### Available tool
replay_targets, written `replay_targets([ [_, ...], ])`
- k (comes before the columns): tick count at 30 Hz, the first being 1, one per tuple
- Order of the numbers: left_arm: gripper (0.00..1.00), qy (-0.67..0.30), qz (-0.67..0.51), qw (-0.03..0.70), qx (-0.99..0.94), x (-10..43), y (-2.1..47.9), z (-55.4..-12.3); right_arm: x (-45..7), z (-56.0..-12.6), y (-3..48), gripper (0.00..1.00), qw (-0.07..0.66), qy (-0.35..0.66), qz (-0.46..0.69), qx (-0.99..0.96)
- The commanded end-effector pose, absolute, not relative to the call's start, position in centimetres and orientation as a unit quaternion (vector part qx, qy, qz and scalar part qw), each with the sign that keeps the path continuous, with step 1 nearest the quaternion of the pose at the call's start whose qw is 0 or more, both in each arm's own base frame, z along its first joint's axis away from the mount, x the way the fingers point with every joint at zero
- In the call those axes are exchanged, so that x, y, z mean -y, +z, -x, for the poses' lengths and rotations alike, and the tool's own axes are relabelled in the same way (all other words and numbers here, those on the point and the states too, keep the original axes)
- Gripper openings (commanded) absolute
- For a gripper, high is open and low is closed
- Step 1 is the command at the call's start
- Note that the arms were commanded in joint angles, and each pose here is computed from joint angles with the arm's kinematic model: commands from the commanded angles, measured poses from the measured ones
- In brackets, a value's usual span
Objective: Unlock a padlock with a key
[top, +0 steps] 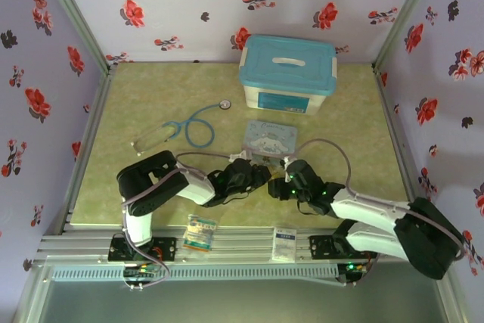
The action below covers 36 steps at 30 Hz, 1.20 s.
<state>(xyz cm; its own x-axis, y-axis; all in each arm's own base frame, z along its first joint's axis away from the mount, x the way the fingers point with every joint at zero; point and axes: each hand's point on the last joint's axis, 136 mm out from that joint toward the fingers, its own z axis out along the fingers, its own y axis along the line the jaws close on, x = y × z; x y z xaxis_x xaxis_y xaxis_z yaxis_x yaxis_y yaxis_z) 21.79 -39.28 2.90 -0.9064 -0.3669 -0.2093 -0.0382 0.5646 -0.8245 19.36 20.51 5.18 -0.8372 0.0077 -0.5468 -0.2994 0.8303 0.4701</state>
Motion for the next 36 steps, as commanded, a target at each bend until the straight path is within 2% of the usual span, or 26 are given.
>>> replay_targets([
  [1,0.00,-0.417,0.103,0.183,-0.884,37.6,2.3,-21.4,-19.1,-19.7,6.4,0.45,0.282,0.266,0.055,-0.920],
  [10,0.00,-0.457,0.102,0.200,-0.861,38.9,4.6,-21.9,-15.6,-21.7,7.1,0.48,0.302,0.222,0.009,-0.927],
  [15,0.00,-0.418,0.039,0.242,-0.875,41.3,8.1,-20.9,-14.5,-23.7,6.6,0.47,0.294,0.196,-0.026,-0.935],
  [16,0.03,-0.412,0.033,0.252,-0.875,41.6,8.8,-20.9,-14.5,-24.0,6.7,0.47,0.300,0.199,-0.032,-0.932],
  [18,0.16,-0.412,0.043,0.258,-0.873,42.1,9.1,-21.1,-13.6,-24.9,6.9,0.47,0.313,0.203,-0.071,-0.925],
  [20,0.18,-0.434,0.076,0.250,-0.862,42.7,8.6,-21.4,-12.8,-25.8,7.4,0.47,0.328,0.212,-0.103,-0.915],
  [22,0.31,-0.457,0.112,0.248,-0.847,43.5,8.1,-21.7,-11.7,-26.8,8.3,0.48,0.350,0.198,-0.119,-0.908],
  [24,0.33,-0.450,0.123,0.254,-0.847,44.2,7.4,-21.7,-11.0,-27.8,9.4,0.50,0.362,0.175,-0.115,-0.908],
  [27,0.37,-0.440,0.139,0.261,-0.848,44.5,6.8,-21.7,-12.8,-29.1,10.0,0.52,0.349,0.207,-0.086,-0.910],
  [32,0.45,-0.368,0.146,0.315,-0.863,42.2,6.9,-22.5,-14.9,-29.7,9.1,0.52,0.322,0.243,-0.065,-0.913],
  [36,0.49,-0.357,0.154,0.294,-0.873,42.8,5.1,-22.8,-14.6,-30.3,8.8,0.52,0.323,0.225,-0.066,-0.917],
])
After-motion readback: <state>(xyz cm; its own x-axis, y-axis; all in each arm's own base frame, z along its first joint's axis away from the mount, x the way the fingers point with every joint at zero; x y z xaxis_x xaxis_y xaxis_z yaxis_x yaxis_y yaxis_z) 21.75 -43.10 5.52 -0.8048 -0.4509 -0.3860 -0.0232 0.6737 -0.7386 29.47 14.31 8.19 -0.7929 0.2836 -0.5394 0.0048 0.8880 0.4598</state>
